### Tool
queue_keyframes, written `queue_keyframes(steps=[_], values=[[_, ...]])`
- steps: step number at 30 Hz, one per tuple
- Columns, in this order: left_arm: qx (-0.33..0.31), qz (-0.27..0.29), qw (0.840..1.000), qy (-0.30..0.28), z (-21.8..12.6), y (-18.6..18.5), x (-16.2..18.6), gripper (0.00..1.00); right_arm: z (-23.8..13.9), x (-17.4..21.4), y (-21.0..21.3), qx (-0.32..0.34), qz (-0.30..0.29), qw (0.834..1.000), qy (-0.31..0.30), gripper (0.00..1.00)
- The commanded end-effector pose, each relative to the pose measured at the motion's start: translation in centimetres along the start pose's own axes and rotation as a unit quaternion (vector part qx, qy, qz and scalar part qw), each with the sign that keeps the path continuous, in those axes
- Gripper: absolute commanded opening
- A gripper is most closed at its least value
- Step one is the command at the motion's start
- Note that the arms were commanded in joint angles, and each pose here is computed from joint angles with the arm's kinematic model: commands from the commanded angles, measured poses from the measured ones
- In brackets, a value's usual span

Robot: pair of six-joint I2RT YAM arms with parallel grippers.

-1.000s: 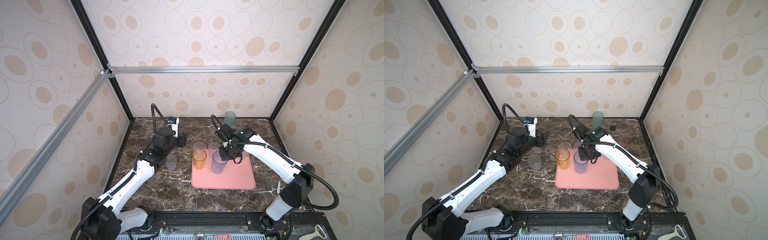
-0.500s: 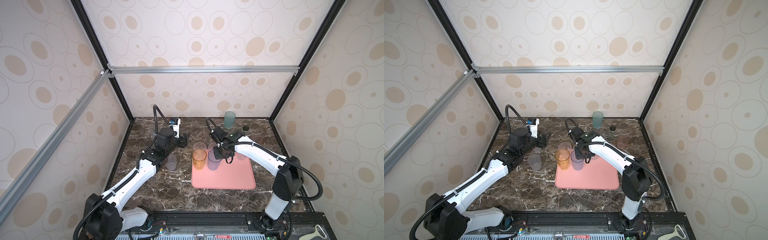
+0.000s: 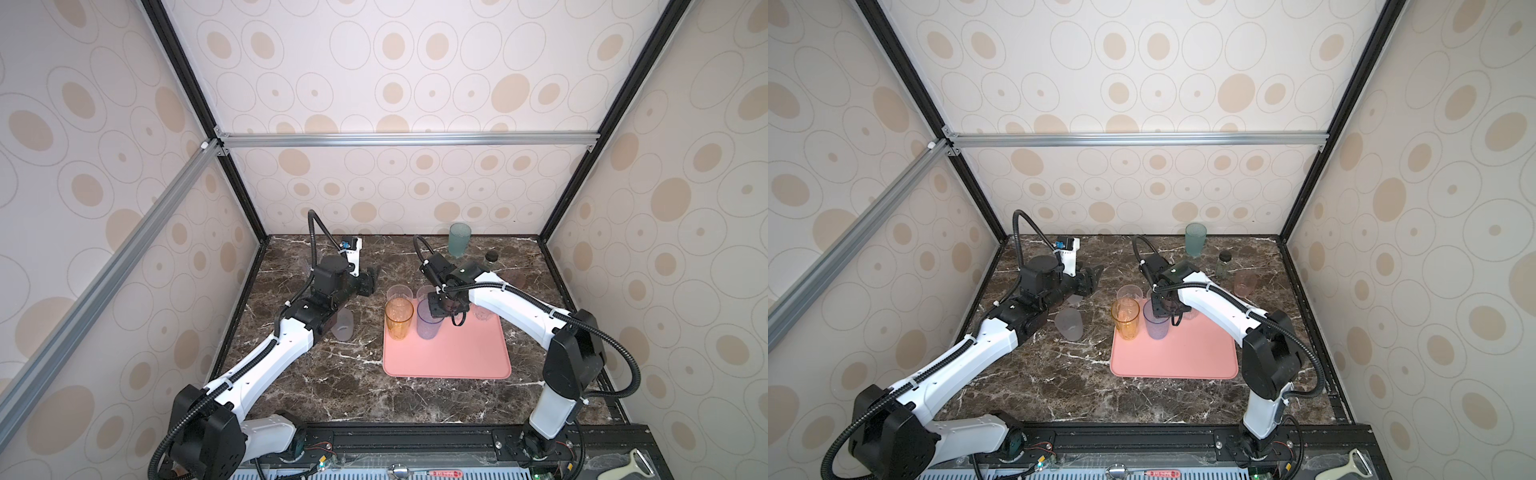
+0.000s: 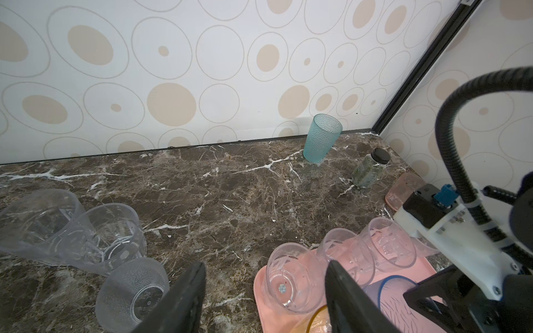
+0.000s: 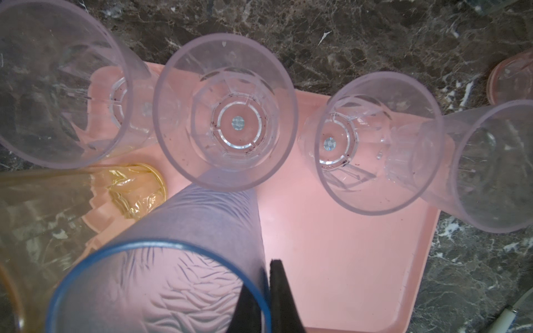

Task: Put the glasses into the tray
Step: 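Lower the blue cup onto the tray beside the yellow cup with right gripper, then open the right gripper and reach it to the teal dotted cup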

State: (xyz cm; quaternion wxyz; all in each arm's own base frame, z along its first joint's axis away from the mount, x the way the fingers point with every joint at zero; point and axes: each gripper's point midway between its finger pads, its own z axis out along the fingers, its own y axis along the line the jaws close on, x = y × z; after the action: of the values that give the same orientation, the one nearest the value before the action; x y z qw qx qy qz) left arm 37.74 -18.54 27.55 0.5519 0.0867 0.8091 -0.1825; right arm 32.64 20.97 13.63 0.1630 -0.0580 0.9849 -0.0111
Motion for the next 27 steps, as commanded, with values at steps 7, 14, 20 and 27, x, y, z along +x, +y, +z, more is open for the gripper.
queue_keyframes(steps=[7, 14, 20, 27], values=[[0.008, -0.004, 1.0, -0.01, 0.2, -0.3, -0.6, 0.66, 0.4, 0.5, -0.4, 0.006, 0.003, 1.0, 0.015, 0.15], [0.005, -0.001, 1.0, -0.01, 0.2, -0.2, -0.8, 0.66, -2.7, -0.4, 0.1, -0.019, -0.003, 1.0, 0.005, 0.3], [-0.005, 0.012, 0.999, -0.036, 0.5, -0.3, -3.4, 0.66, -7.9, -3.5, -1.2, -0.082, 0.02, 0.996, -0.023, 0.36], [0.008, 0.151, 0.985, -0.082, 4.4, -4.8, -5.5, 0.68, -8.4, -10.5, -5.9, -0.139, 0.156, 0.973, -0.096, 0.37]])
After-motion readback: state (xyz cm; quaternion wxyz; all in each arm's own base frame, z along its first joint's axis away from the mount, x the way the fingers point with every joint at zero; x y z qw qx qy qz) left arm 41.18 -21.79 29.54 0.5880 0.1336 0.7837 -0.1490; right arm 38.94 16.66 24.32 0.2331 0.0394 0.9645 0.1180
